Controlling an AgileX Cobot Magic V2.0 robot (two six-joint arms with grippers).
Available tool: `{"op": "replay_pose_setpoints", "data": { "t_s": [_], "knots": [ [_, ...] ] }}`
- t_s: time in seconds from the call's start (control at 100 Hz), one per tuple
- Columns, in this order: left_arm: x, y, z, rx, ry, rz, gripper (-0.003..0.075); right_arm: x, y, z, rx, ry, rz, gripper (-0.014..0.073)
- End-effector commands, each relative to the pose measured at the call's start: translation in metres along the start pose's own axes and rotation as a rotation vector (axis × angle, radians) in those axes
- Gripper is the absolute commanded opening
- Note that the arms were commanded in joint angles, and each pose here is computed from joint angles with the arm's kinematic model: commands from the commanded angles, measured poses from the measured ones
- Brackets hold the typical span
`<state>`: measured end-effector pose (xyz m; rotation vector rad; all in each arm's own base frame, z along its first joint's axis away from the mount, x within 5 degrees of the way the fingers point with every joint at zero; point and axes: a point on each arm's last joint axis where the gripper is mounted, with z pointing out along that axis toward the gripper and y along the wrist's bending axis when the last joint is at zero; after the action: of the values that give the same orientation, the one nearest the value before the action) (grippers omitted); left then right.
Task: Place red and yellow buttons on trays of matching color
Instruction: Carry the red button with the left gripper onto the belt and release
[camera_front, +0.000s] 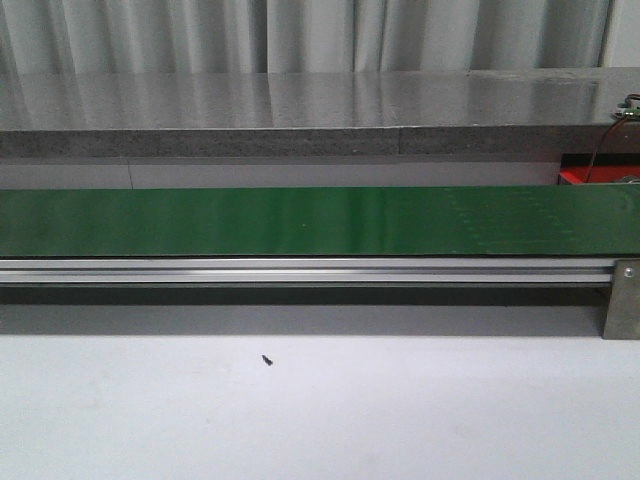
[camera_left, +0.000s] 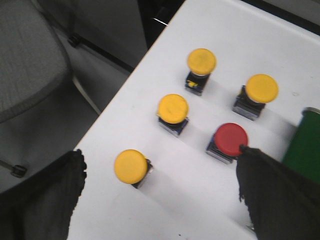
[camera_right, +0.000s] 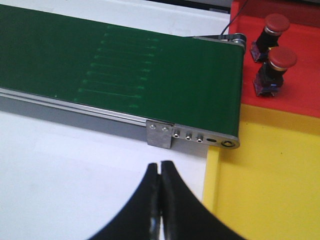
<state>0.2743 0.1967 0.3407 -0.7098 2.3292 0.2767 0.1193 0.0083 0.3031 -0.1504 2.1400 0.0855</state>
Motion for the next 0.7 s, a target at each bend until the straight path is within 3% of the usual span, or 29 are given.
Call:
{"op": "replay_pose_setpoints", "data": {
  "t_s": [0.0, 0.39, 0.69],
  "knots": [
    [-0.015, 0.011, -0.009, -0.025, -0.107, -0.038, 0.06, -0.012, -0.001, -0.005, 0.013, -0.087, 0.0, -0.0068],
    [0.005, 0.016, 0.084, -0.028, 0.083, -0.038, 0.06, -0.012, -0.001, -0.005, 0.013, -0.087, 0.0, -0.0068],
    [0.017, 0.017, 0.117, -0.031, 0.145, -0.033, 0.06, -0.012, -0.001, -0.005, 0.013, -0.087, 0.0, -0.0068]
  ]
}}
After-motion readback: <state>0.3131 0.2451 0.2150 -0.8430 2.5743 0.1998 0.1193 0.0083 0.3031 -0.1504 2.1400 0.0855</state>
